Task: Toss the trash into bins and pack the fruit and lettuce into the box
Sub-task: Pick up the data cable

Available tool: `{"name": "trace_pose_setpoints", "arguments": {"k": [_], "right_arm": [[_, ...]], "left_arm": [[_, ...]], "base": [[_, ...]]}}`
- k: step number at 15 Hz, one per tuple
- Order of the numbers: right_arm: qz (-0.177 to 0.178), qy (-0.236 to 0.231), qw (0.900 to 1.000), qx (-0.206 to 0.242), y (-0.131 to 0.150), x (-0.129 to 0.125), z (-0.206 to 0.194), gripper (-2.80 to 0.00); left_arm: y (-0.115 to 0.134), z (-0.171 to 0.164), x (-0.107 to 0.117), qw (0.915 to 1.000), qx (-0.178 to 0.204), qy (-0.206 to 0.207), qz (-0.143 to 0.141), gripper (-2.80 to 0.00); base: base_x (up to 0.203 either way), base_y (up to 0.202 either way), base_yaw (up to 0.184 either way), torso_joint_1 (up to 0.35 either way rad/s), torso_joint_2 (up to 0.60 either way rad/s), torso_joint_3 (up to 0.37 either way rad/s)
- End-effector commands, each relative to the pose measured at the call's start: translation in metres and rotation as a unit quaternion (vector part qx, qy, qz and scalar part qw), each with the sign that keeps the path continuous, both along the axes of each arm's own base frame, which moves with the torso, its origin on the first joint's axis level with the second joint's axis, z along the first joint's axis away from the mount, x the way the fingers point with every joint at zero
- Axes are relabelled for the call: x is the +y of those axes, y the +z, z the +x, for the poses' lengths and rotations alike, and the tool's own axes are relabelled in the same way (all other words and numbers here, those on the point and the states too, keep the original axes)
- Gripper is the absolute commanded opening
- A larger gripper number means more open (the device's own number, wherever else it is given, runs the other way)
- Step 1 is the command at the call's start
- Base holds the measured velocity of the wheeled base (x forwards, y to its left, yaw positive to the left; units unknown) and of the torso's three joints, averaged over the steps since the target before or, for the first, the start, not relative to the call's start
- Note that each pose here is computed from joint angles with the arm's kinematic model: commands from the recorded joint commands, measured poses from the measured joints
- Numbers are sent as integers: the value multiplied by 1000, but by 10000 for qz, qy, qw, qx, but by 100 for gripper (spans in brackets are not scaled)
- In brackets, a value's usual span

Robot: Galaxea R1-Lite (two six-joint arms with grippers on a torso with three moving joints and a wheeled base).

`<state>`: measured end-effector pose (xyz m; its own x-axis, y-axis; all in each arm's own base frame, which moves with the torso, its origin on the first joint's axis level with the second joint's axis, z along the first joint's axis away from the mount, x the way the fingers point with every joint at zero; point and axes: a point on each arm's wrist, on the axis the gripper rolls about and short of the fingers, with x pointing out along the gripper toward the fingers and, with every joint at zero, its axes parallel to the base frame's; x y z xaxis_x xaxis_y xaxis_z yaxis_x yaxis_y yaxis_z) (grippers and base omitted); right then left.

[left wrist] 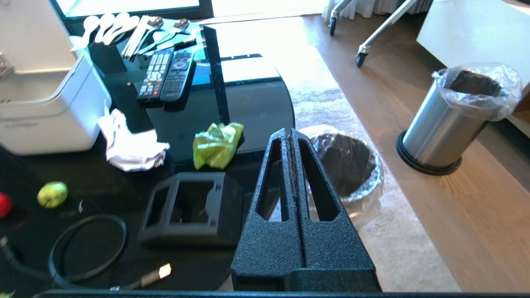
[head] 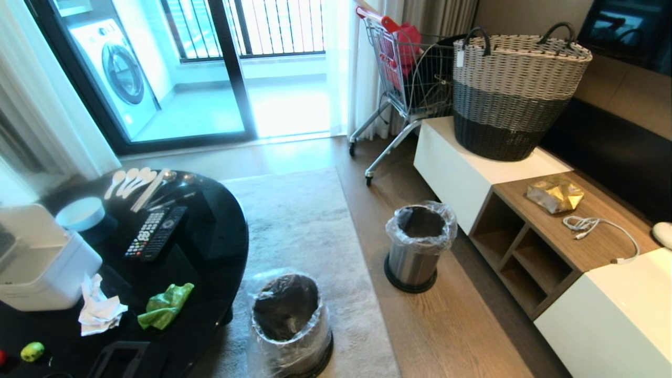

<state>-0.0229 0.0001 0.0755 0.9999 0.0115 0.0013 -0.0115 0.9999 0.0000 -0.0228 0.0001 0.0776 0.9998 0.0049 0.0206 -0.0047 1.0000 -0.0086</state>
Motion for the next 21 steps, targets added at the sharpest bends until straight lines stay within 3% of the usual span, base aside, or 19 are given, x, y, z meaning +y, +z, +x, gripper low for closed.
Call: {"name": "trace_pose_setpoints", "arguments": {"k": [1,9,21], "right_arm": [[0,4,10000,6,0,0,0,-280],[0,4,10000,6,0,0,0,-280],[15,2,10000,-1,0,0,0,-280]], "left_arm": [[0,0,0,10000,-3,6,-3,-280],[0,0,0,10000,-4,-2,-11,-280],[0,0,0,10000,-4,-2,-12,-280]], "base": [[188,0,2,7,2,2],[178,0,2,2,2,1],[0,0,0,0,0,0]]}}
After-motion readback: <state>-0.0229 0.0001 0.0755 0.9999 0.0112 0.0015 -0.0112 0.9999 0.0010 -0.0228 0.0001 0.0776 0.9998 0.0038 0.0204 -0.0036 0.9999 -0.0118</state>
